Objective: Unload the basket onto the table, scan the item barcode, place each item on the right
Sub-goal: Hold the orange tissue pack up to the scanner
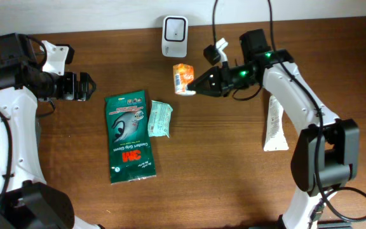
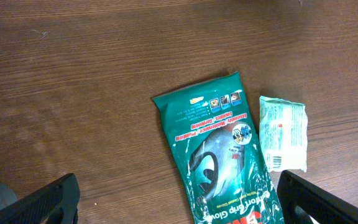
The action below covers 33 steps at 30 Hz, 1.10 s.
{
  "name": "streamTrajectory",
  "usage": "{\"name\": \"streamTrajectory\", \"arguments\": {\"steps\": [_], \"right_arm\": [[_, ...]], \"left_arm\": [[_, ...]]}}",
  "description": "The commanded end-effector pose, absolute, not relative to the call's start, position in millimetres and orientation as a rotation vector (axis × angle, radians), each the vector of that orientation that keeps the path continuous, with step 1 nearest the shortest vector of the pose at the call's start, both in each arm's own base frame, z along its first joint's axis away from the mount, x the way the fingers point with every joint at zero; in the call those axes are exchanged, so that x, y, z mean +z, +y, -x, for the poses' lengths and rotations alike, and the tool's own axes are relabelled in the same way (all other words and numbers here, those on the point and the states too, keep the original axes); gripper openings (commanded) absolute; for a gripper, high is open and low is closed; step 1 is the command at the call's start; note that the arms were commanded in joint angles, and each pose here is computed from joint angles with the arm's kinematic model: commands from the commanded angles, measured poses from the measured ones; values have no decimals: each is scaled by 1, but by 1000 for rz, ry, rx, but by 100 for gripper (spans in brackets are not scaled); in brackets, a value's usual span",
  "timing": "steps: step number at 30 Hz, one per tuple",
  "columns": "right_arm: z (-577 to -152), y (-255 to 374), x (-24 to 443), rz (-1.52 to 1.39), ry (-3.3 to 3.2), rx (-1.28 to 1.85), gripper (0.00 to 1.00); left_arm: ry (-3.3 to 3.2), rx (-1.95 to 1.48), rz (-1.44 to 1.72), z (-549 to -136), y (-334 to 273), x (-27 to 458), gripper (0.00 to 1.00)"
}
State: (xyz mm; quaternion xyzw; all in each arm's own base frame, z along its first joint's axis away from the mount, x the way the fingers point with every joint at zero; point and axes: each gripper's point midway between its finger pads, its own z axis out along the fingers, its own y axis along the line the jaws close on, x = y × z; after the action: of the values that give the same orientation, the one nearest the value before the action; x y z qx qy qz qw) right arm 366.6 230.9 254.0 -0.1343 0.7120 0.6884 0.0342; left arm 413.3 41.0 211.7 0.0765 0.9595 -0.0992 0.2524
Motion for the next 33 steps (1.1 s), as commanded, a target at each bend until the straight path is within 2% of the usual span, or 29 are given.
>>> {"name": "streamTrajectory", "arguments": {"steps": [1,7,12,14,16,22,26,27,29,33], "right_arm": [[-355,213,300,441,2098,2097,4],[-333,191,351,498,2001,1990,4],[-343,191,335,461,2090,1870,4],[-362,188,299,296,2312,1628,4],[-369,195,282,270,2405,1461,4],[-407,200,284,202,2492,797,4],[-456,198,290,276,2419,251,4],[-487,197,288,316,2331,-14,4],[-522,200,279,395,2211,-283,4],[-569,220,255,547,2045,-535,4]], "left_arm": [[2577,-254,-230,-414,42,223,99],[2577,-254,-230,-414,42,223,99],[2577,-254,-230,-414,42,223,99],[2577,-254,-230,-414,42,223,99],[2577,-254,-230,-414,42,223,99],[2577,-254,-230,-414,42,223,99],[2577,-254,-230,-414,42,223,99],[2577,-254,-230,-414,42,223,99],[2577,-254,-230,-414,42,223,99],[2577,-254,-230,-414,42,223,99]]}}
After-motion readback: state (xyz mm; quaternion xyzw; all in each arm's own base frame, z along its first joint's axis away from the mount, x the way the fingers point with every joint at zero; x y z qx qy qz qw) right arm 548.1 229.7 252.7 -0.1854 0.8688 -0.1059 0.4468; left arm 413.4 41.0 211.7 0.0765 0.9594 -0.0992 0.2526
